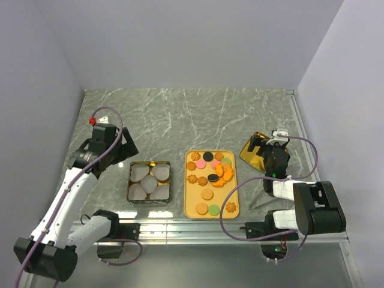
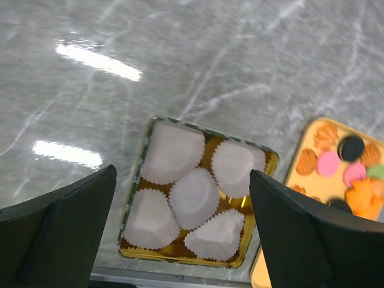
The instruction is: Pack the cookies
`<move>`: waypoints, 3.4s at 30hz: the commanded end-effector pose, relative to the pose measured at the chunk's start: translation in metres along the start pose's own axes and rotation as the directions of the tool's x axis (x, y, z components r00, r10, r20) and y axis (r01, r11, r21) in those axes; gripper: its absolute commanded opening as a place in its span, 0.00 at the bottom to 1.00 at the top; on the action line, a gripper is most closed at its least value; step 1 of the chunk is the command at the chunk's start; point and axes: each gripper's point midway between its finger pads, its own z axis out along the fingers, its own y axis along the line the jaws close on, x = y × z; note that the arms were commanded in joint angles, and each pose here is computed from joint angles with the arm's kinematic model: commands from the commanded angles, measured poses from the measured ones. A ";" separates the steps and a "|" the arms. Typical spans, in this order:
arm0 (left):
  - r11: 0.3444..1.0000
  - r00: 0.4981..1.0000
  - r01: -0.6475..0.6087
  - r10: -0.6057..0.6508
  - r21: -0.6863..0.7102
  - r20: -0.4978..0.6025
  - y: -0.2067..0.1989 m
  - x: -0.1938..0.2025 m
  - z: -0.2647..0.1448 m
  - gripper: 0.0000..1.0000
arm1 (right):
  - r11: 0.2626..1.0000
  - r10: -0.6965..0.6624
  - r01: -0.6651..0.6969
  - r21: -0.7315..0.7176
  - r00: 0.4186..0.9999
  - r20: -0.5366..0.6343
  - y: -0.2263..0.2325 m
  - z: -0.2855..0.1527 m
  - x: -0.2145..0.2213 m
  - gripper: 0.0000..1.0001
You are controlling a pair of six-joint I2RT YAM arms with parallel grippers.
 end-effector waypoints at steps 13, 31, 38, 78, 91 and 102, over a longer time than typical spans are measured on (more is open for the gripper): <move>0.996 0.992 0.045 -0.053 0.071 0.116 -0.001 -0.022 -0.070 1.00 | 1.000 0.008 -0.008 0.000 0.997 0.081 0.001 0.005 -0.024 1.00; 0.996 0.993 0.028 -0.038 0.086 0.111 0.017 0.007 -0.078 0.99 | 0.962 0.185 -0.153 0.225 0.974 -0.129 -0.006 -0.004 -0.123 1.00; 0.989 0.988 0.011 -0.033 0.148 0.148 0.002 -0.003 -0.083 0.99 | 0.829 0.539 -0.438 0.347 0.791 -0.289 0.005 -0.077 -0.131 1.00; 0.953 0.994 -0.111 0.105 0.280 0.037 -0.023 0.037 -0.070 0.99 | 0.622 0.773 0.077 0.779 0.092 -0.627 0.004 -0.240 0.099 1.00; 0.954 0.993 -0.116 0.121 0.277 0.000 -0.025 0.042 -0.064 0.99 | 0.523 0.840 0.046 0.851 0.140 -0.524 -0.014 -0.219 0.121 0.96; 0.952 0.991 -0.121 0.131 0.280 -0.018 -0.026 0.046 -0.062 0.99 | 0.429 0.894 -0.035 0.903 0.163 -0.418 -0.037 -0.213 0.133 0.75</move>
